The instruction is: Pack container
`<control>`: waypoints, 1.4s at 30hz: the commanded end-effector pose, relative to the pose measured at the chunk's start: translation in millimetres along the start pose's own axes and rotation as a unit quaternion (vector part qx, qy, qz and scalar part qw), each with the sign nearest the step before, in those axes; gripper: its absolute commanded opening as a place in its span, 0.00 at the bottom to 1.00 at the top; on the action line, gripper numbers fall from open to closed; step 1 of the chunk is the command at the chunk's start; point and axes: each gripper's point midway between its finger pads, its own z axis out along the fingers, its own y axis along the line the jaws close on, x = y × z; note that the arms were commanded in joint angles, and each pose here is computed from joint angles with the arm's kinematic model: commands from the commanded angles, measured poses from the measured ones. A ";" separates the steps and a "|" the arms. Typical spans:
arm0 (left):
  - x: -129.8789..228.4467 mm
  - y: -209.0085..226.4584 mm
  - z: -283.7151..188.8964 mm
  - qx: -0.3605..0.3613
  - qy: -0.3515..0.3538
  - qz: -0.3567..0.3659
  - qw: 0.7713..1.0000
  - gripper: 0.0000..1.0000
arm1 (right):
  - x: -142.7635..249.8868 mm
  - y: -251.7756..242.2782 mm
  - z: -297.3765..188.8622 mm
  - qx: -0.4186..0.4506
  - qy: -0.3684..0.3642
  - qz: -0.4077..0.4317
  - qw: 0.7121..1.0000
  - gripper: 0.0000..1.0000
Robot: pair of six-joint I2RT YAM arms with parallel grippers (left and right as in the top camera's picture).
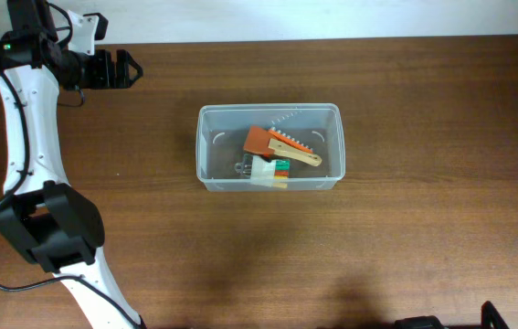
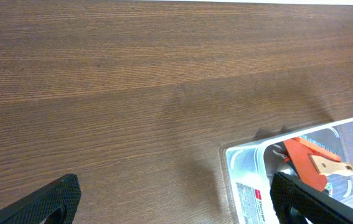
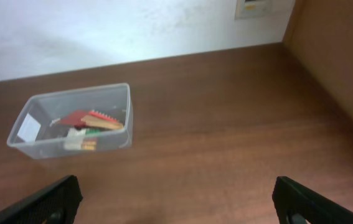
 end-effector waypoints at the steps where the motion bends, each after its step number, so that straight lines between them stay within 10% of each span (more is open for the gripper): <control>1: -5.0 0.5 -4.4 -0.002 -0.008 -0.002 1.000 0.99 | 1.2 3.5 0.2 -0.011 0.002 0.002 1.000 0.99; 9: -4.9 0.7 -4.5 -0.003 -0.008 -0.002 1.000 0.99 | -5.2 5.6 -2.5 -0.014 -0.018 0.007 1.000 0.99; 20: -4.9 0.7 -4.5 -0.003 -0.008 -0.002 1.000 0.99 | -9.5 9.4 -22.6 0.016 -0.240 -0.074 0.968 0.99; 42: -4.9 0.7 -4.5 -0.003 -0.008 -0.002 1.000 0.99 | 18.9 34.3 172.7 -0.022 -0.282 -0.141 0.949 0.99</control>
